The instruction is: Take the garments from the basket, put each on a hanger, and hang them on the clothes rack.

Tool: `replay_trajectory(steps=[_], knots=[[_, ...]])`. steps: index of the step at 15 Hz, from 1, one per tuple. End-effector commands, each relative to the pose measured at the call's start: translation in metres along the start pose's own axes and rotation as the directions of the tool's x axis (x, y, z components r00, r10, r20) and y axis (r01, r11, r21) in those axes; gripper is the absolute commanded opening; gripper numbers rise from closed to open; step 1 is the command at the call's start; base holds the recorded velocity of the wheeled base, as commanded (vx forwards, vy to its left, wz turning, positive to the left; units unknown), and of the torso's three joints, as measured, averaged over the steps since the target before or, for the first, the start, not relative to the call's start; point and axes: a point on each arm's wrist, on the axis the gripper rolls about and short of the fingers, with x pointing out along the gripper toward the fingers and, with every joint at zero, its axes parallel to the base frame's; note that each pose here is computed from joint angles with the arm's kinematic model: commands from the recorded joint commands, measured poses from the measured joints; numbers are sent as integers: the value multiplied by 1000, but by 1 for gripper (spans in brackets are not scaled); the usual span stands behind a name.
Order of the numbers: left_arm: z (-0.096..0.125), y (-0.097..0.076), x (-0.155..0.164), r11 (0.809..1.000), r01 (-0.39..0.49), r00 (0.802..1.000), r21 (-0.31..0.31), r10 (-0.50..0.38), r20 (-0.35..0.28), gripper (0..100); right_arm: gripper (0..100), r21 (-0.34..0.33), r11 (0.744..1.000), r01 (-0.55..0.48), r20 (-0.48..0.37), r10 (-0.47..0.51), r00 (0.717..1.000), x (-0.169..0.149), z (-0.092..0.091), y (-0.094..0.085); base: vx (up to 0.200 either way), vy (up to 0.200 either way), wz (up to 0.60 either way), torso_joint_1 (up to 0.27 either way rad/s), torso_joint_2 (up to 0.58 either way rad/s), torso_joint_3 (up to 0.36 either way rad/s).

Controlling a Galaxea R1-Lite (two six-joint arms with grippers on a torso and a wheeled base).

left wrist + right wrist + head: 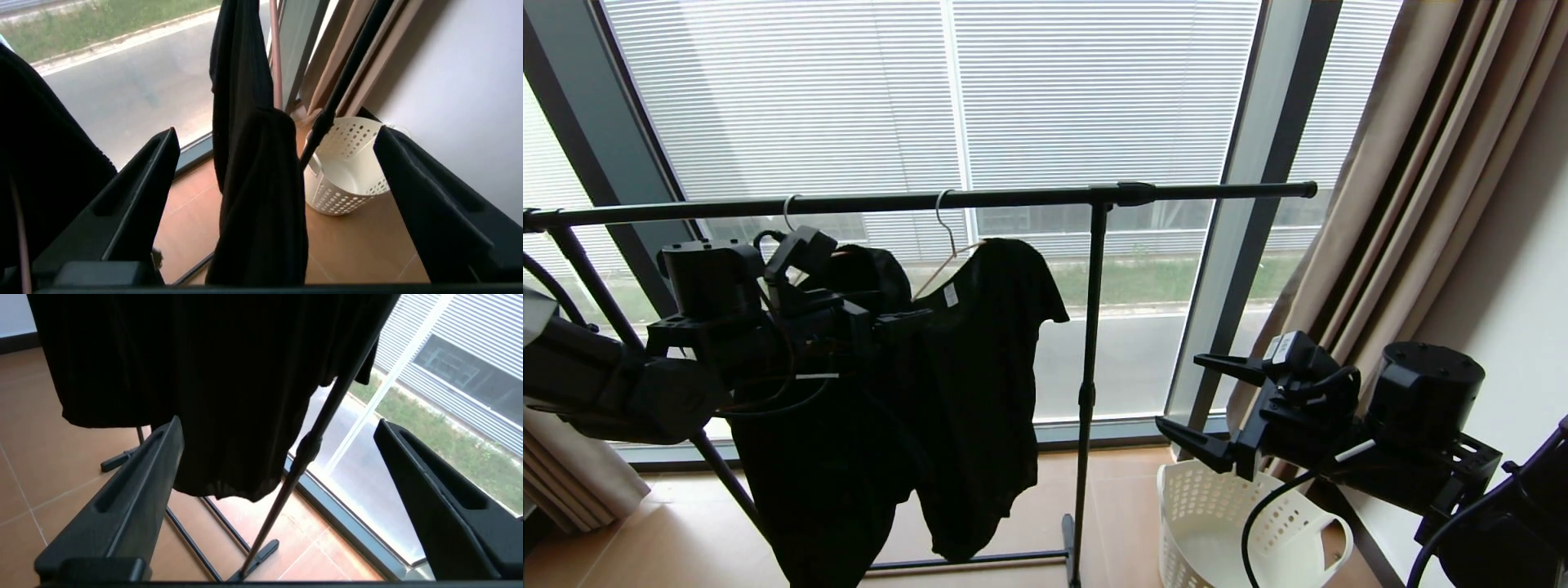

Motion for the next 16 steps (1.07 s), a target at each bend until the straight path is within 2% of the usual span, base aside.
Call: replay_trajectory(steps=[1,5,7,9,13,15,16], knots=[[-6,-4,-3,1000,5,1000,-6,-5,-4,100,100,1,1000,0,-1,0,1000,0,0,0,0,0,0,0,0,0],[-12,-20,-22,1000,11,999,-27,-12,-36,100,100,-8,1000,2,13,-1,1000,-3,3,0,0,0,0,0,0,0],[-19,-31,-39,999,8,998,-46,-11,-62,100,100,-36,999,14,60,-12,998,-15,13,5,0,0,0,0,0,0],[-18,-43,-59,999,3,998,-44,-5,-59,100,100,-51,999,18,85,-14,996,-30,23,13,0,0,0,0,0,0],[-21,-67,-98,999,-8,999,-35,6,-50,100,100,-47,998,32,52,-29,998,-70,21,45,0,0,0,0,0,0],[-36,-86,-132,999,-29,997,-39,26,-69,100,100,-53,995,81,45,-79,996,-105,20,72,0,0,0,0,0,0],[-43,-97,-146,999,-30,997,-33,28,-70,100,100,-53,993,107,41,-105,994,-117,25,80,0,0,0,0,0,0]])
